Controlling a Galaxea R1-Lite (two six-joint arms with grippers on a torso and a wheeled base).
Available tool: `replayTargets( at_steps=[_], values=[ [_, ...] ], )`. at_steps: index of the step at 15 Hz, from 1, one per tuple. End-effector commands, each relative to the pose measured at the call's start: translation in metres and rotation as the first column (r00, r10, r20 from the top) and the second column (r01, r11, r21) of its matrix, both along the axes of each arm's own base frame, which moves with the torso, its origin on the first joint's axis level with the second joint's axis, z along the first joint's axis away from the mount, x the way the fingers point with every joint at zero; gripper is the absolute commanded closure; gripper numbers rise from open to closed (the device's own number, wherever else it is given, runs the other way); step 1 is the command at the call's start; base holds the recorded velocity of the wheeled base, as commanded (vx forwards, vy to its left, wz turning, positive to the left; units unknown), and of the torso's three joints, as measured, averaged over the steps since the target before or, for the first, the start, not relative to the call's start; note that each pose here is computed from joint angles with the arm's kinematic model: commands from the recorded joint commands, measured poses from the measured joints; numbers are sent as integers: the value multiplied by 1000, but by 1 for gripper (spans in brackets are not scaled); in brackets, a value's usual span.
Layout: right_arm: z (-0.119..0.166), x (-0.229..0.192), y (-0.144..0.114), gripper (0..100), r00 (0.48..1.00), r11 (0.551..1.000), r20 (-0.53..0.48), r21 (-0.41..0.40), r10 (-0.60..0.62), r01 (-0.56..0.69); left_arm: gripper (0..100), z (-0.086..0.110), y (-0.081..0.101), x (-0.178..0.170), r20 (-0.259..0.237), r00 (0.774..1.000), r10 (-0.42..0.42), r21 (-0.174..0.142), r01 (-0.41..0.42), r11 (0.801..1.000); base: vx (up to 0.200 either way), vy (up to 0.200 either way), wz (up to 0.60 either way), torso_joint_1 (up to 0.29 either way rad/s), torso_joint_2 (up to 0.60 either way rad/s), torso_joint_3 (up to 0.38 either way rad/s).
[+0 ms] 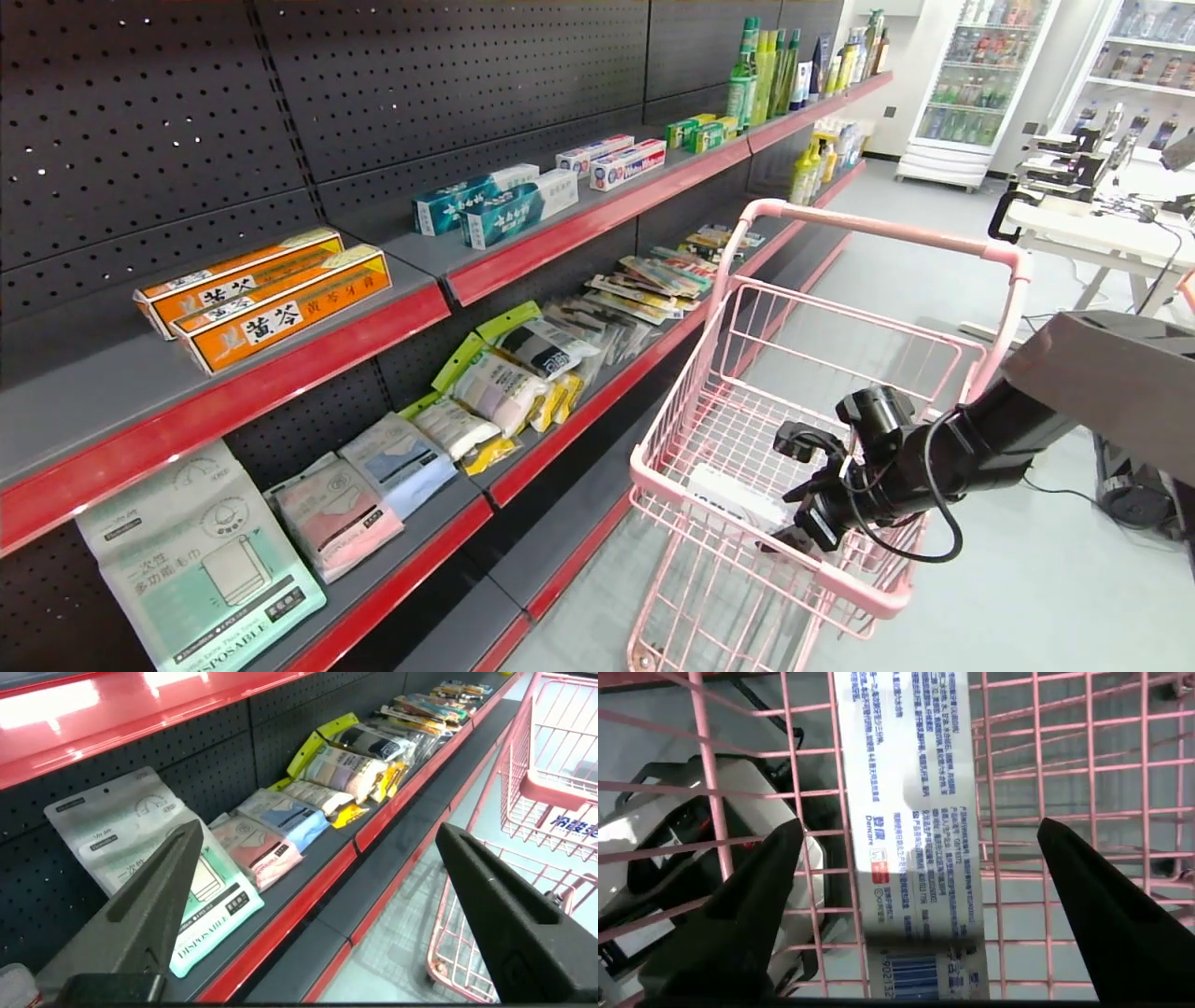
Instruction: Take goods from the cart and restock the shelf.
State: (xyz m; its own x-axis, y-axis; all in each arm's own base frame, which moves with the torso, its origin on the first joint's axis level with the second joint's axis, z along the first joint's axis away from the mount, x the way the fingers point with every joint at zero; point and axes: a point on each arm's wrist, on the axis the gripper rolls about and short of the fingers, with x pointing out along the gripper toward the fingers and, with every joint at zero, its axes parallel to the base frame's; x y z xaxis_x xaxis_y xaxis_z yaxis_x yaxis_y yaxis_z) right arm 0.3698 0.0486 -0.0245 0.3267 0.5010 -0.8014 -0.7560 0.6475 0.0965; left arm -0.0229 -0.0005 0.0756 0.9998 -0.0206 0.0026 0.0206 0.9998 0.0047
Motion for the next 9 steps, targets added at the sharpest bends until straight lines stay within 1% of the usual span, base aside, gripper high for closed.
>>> replayTargets(
  at_steps=[1, 3, 7, 9],
  values=[
    [-13, 2, 1, 0, 1000, 1000, -26, 4, 6, -6, 0, 0, 0, 0, -1, 1000, 1, 0, -1, 1000, 0, 0, 0, 0, 0, 0],
    [-15, 4, 0, 0, 1000, 1000, -30, 5, -1, 1, 0, 0, 0, 0, -1, 1000, 1, 0, -1, 1000, 0, 0, 0, 0, 0, 0],
    [-7, 16, -1, 0, 1000, 1000, 10, 15, -21, 20, 0, 0, 0, 0, -1, 1000, 1, 0, -1, 1000, 0, 0, 0, 0, 0, 0],
    [-7, 16, 0, 0, 1000, 1000, 6, 11, -25, 25, 0, 0, 0, 0, -1, 1000, 1, 0, -1, 1000, 0, 0, 0, 0, 0, 0]
  ],
)
